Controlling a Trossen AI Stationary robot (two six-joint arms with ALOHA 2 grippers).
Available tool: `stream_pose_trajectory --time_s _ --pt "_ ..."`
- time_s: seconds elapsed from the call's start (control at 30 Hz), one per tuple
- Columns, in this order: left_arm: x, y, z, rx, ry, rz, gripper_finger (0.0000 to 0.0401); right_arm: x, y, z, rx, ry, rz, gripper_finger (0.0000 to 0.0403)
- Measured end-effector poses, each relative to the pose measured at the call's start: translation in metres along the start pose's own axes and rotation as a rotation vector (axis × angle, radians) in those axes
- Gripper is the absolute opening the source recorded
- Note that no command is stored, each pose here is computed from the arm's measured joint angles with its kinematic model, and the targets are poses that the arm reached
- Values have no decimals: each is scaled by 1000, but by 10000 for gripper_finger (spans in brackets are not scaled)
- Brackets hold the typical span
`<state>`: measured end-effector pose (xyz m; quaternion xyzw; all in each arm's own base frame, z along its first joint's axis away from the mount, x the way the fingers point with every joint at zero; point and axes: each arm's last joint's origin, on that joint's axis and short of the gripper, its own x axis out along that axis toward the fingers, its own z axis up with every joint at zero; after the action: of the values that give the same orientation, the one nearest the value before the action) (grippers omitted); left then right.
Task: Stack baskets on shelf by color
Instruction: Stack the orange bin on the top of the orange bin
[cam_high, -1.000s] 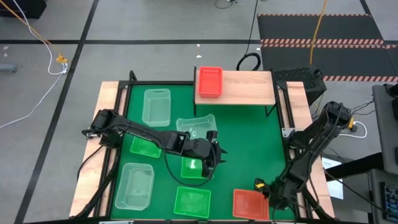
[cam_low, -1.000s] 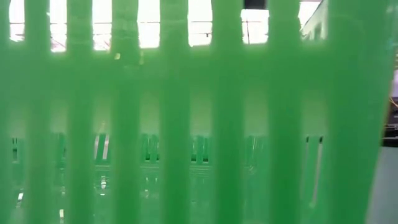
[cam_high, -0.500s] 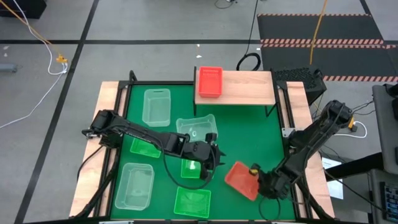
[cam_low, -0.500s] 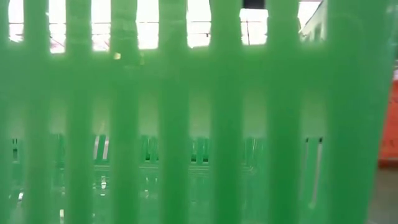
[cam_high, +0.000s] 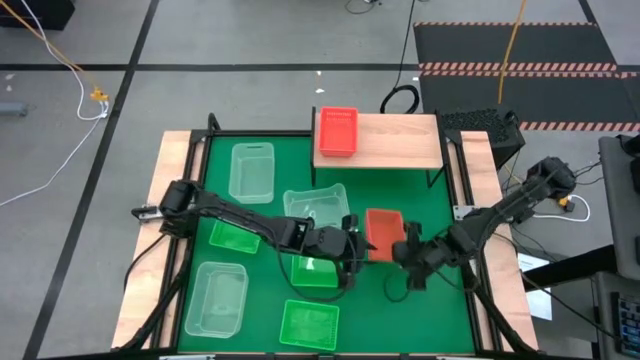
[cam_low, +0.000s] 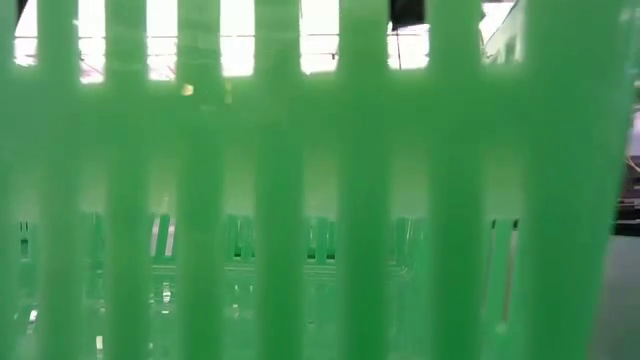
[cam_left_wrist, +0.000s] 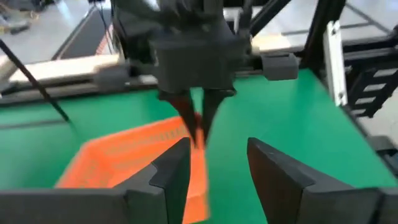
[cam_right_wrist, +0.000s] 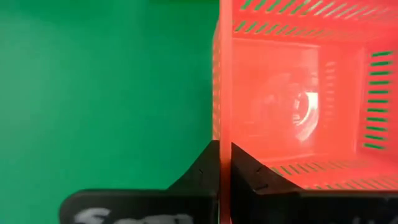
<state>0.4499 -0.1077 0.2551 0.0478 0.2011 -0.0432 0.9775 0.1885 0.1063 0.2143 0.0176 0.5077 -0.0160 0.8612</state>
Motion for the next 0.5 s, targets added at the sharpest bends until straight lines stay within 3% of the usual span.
stream_pose_trajectory --time_s 0.27,0.5 --pt "9 23 -10 -55 85 52 228 9 -16 12 -31 -23 -65 1" --pt "9 34 -14 -35 120 67 239 10 -18 23 -70 -105 -45 1"
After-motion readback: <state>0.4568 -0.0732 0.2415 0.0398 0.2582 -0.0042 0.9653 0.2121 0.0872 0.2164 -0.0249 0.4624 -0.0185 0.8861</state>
